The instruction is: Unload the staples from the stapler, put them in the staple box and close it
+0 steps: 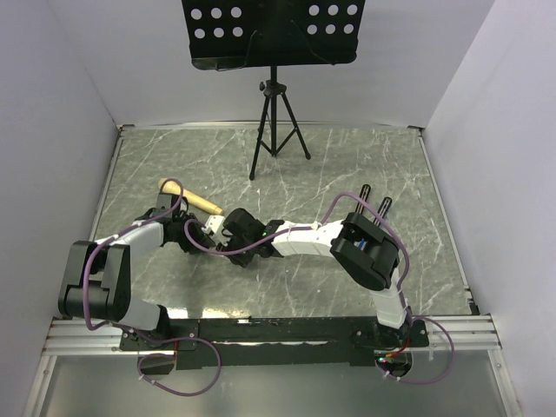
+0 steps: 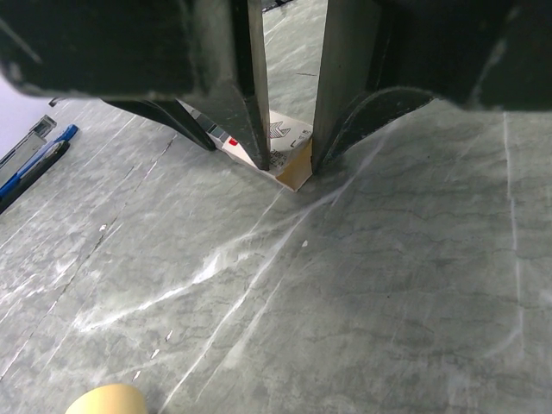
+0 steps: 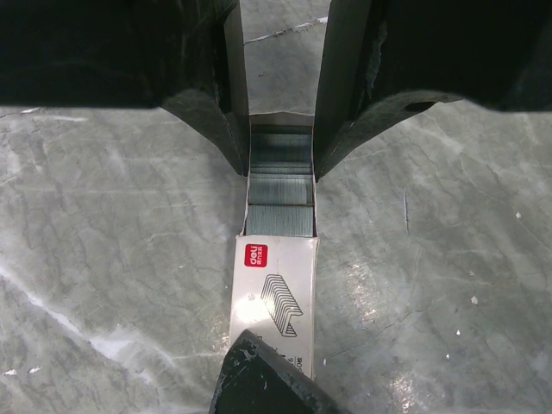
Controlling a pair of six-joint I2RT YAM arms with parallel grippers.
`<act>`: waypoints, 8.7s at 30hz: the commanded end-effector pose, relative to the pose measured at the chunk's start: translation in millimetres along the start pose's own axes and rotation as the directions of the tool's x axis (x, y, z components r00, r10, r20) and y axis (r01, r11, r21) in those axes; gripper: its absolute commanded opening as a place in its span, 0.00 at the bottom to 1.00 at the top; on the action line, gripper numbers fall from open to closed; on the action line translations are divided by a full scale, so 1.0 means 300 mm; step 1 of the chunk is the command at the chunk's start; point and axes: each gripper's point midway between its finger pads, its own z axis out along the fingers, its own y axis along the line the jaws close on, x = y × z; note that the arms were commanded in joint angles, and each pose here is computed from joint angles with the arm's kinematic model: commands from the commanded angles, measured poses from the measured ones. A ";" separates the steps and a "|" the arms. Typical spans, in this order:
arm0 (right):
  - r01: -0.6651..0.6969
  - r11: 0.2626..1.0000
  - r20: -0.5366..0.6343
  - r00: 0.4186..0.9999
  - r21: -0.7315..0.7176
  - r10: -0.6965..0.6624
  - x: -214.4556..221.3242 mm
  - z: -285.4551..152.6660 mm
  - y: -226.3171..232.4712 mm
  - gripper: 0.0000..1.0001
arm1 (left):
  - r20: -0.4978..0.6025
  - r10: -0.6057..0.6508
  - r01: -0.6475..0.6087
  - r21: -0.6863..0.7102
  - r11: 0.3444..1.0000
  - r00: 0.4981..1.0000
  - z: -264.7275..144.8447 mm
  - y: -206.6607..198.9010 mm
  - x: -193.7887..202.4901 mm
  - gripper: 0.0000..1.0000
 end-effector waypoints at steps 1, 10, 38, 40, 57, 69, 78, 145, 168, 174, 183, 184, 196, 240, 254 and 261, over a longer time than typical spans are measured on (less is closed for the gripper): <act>0.034 0.999 0.003 0.999 -0.025 -0.034 0.006 0.042 0.019 0.36 | -0.047 0.003 -0.001 0.035 0.999 0.999 -0.004 -0.031 0.048 0.31; -0.069 0.997 0.032 0.997 0.027 0.068 -0.019 0.021 -0.024 0.33 | -0.023 0.008 -0.008 0.007 1.000 1.000 -0.016 -0.032 0.026 0.32; -0.050 0.998 0.072 0.996 0.030 0.048 -0.022 -0.034 -0.016 0.33 | 0.067 0.090 -0.087 -0.048 0.995 0.994 -0.084 -0.073 -0.069 0.45; -0.039 0.999 0.067 0.997 0.012 0.039 -0.020 -0.028 -0.005 0.33 | 0.065 0.095 -0.091 -0.055 0.994 0.993 -0.087 -0.069 -0.069 0.47; -0.011 0.997 -0.004 1.000 -0.074 0.011 -0.001 0.027 0.047 0.33 | -0.013 0.084 -0.085 -0.094 0.992 0.996 -0.029 0.000 -0.006 0.42; 0.012 0.997 0.025 1.000 -0.082 -0.010 -0.028 0.028 0.053 0.34 | -0.041 0.078 -0.079 -0.020 0.997 0.996 -0.012 -0.039 0.030 0.37; 0.045 0.988 0.023 0.999 -0.150 -0.042 -0.018 0.007 0.099 0.34 | -0.043 0.083 -0.084 -0.023 0.996 0.996 -0.004 -0.039 0.030 0.37; -0.045 0.999 0.074 0.996 0.028 0.043 -0.003 -0.035 0.048 0.33 | -0.008 0.137 -0.137 -0.068 0.988 0.991 -0.030 -0.089 0.030 0.36; -0.103 0.990 0.130 0.987 0.098 0.090 -0.062 -0.114 0.017 0.59 | 0.008 0.155 -0.152 -0.132 0.979 0.988 -0.036 -0.084 0.041 0.40; -0.113 0.988 0.190 0.977 0.104 0.092 -0.105 -0.237 0.021 0.66 | 0.080 0.205 -0.188 -0.185 0.965 0.975 -0.086 -0.112 -0.040 0.44; -0.273 0.950 0.153 0.956 0.154 0.250 0.030 -0.201 0.016 0.63 | 0.045 0.245 -0.221 -0.304 0.927 0.968 -0.078 -0.040 -0.063 0.20; -0.276 0.945 0.152 0.956 0.175 0.251 0.043 -0.197 0.010 0.63 | 0.021 0.237 -0.221 -0.291 0.931 0.971 -0.066 -0.028 -0.037 0.16; -0.290 0.927 0.136 0.955 0.238 0.264 0.102 -0.114 -0.007 0.64 | -0.050 0.188 -0.194 -0.247 0.949 0.981 0.011 0.011 0.039 0.05; -0.467 0.790 0.258 0.883 0.396 0.392 0.183 -0.218 -0.267 0.66 | -0.126 0.050 -0.051 -0.004 0.999 0.991 0.006 -0.098 0.237 0.08; -0.643 0.722 0.226 0.765 0.254 0.603 0.012 -0.279 -0.054 0.86 | 0.269 0.089 -0.068 -0.084 0.994 0.959 -0.253 -0.174 -0.149 0.22; -0.600 0.711 0.154 0.793 0.368 0.590 -0.002 -0.201 -0.043 0.94 | 0.508 0.063 -0.049 -0.041 0.998 0.859 -0.443 -0.148 -0.322 0.50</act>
